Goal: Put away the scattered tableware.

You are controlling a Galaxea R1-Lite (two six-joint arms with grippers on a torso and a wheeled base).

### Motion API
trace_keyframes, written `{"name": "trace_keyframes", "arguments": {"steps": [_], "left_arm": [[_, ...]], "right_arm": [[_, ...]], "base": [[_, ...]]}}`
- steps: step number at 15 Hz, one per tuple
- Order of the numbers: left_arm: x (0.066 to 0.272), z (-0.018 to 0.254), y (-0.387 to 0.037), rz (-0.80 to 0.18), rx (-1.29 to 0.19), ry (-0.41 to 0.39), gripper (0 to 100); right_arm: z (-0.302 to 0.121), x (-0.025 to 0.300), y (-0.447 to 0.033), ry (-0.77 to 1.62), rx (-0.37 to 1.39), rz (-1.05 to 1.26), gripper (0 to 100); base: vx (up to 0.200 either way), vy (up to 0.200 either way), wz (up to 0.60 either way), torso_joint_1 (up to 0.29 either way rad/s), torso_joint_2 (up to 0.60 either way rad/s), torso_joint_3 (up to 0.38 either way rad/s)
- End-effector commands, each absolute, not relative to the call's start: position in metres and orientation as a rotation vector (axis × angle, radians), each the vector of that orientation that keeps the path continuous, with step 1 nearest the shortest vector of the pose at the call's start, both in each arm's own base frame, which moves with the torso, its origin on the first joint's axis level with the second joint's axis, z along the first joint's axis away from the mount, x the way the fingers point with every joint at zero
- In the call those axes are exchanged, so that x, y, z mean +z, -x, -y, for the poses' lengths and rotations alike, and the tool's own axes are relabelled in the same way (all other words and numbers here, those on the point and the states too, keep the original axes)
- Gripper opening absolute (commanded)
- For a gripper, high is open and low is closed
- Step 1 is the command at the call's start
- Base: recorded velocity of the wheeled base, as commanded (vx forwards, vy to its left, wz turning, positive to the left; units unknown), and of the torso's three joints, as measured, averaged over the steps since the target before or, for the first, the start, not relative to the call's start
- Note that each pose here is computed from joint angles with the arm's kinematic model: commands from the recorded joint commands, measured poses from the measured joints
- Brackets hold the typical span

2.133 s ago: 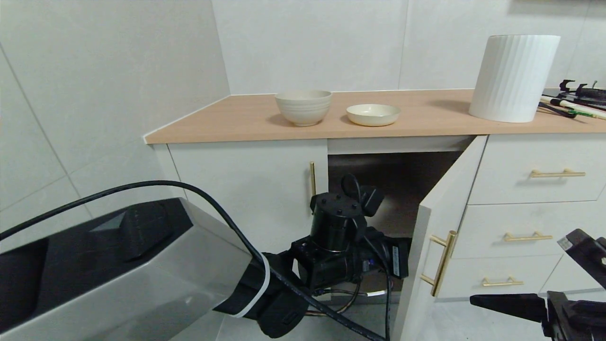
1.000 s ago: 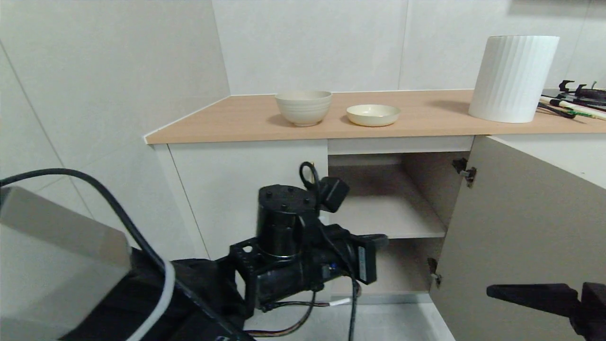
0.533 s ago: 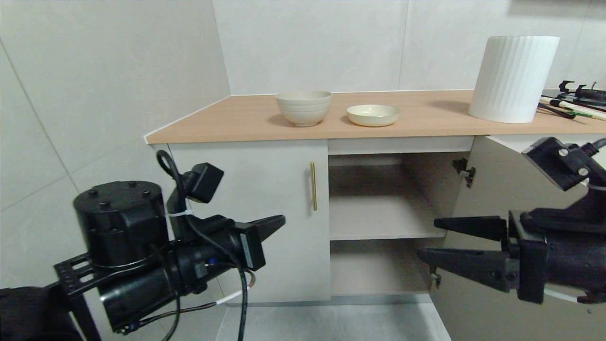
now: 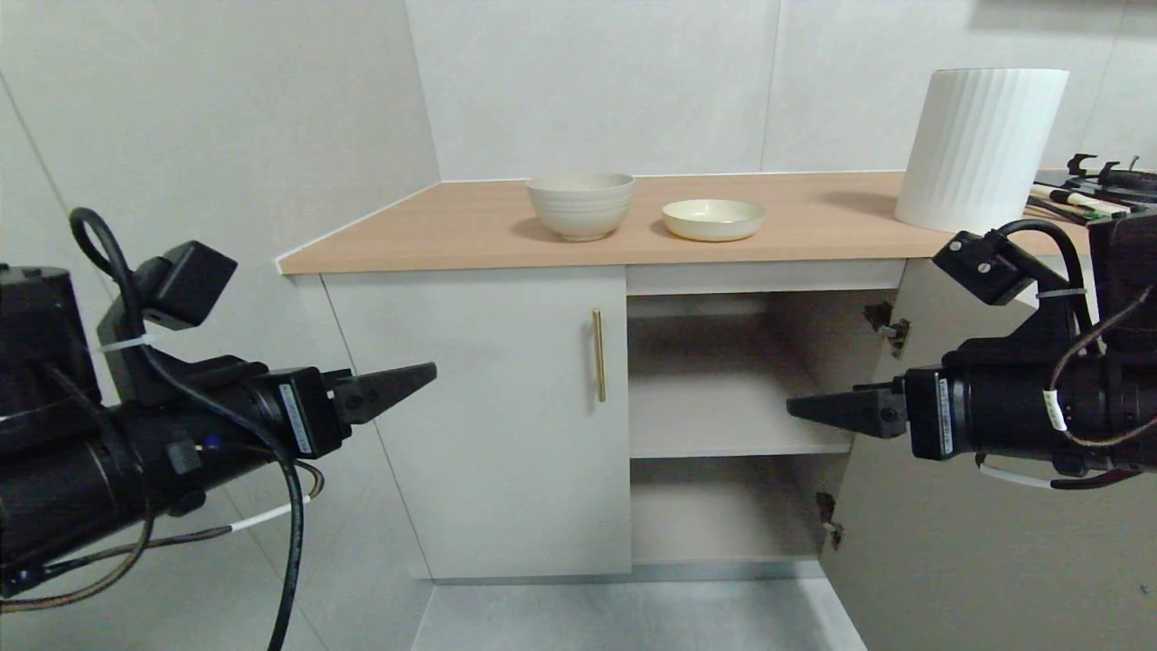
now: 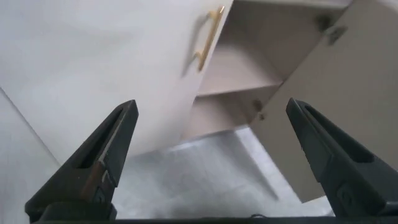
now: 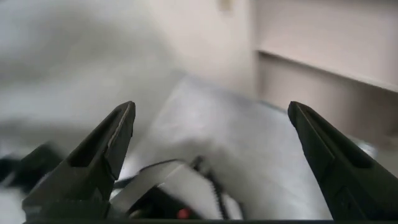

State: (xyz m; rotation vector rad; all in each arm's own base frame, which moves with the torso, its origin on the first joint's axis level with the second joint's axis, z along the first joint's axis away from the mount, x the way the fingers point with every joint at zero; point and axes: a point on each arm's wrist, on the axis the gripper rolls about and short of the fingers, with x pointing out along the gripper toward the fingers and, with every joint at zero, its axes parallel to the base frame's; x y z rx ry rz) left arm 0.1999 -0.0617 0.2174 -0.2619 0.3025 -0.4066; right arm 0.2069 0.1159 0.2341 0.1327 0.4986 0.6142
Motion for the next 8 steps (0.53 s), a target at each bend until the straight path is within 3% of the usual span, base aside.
{"name": "trace_keyframes", "arguments": {"steps": [1,7,8], "left_arm": [[0.2269,0.0576,-0.1966,-0.272,-0.435,0.272,100],[0.2245,0.0580,-0.1976,-0.280,-0.443,0.272,100],[0.2248,0.0579,-0.1972,-0.278,-0.442,0.272,100]], "right_arm": [[-0.1158,0.2370,-0.2066,-0.128,0.556,-0.478,100],[-0.1168,0.2361,-0.2001,-0.121,0.561,-0.481,100],[-0.1155,0.2382,-0.1978,-0.122,0.565,-0.472,100]], "base": [[0.000,0.000,0.00,0.000,0.00,0.000],[0.000,0.000,0.00,0.000,0.00,0.000],[0.200,0.000,0.00,0.002,0.00,0.007]]}}
